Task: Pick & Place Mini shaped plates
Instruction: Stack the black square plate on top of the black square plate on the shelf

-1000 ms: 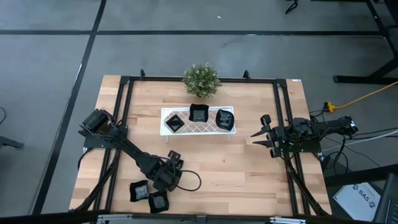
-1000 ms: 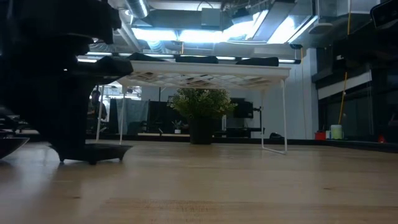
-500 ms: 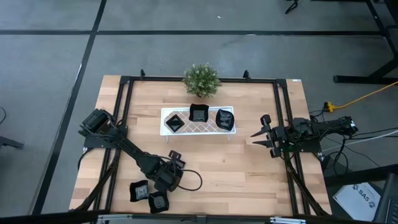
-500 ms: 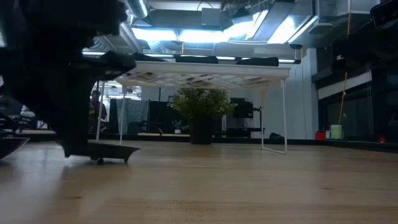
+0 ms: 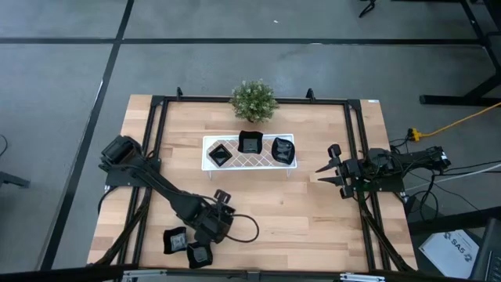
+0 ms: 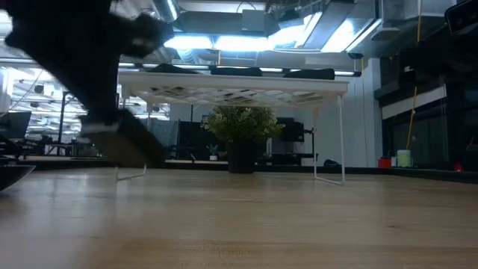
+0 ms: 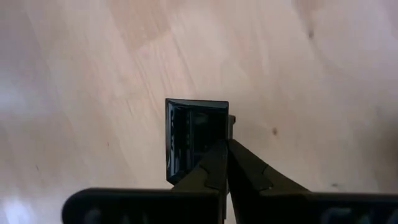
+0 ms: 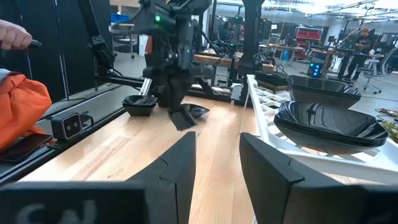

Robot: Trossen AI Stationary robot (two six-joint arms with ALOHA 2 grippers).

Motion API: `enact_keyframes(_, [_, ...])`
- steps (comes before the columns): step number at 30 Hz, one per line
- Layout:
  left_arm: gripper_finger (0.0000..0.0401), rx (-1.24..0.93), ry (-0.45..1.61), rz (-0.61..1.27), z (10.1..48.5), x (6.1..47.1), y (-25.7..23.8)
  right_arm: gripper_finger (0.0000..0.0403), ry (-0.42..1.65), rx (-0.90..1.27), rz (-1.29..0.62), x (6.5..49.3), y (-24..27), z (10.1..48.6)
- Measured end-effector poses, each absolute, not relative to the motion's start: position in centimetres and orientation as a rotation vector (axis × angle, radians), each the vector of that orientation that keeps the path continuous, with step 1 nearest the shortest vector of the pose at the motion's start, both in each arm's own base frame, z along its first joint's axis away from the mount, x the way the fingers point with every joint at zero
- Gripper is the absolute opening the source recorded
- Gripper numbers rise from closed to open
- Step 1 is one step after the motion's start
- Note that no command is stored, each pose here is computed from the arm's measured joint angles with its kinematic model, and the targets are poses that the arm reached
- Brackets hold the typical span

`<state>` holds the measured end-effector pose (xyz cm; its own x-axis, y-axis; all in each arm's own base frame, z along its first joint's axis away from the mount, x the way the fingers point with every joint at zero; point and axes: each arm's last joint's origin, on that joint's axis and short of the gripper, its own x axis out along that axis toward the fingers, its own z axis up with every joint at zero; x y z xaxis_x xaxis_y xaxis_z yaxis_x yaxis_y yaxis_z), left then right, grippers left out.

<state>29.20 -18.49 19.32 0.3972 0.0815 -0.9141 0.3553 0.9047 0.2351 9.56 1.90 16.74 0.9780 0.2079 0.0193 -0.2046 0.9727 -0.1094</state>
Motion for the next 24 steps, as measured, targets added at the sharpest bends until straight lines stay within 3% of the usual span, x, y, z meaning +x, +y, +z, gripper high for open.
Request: enact_keyframes(24, [0.0002, 0.368, 0.803, -0.146, 30.5, 25.1, -15.4, 0.0124, -0.03, -0.107, 0.208, 9.6, 1.9, 16.7])
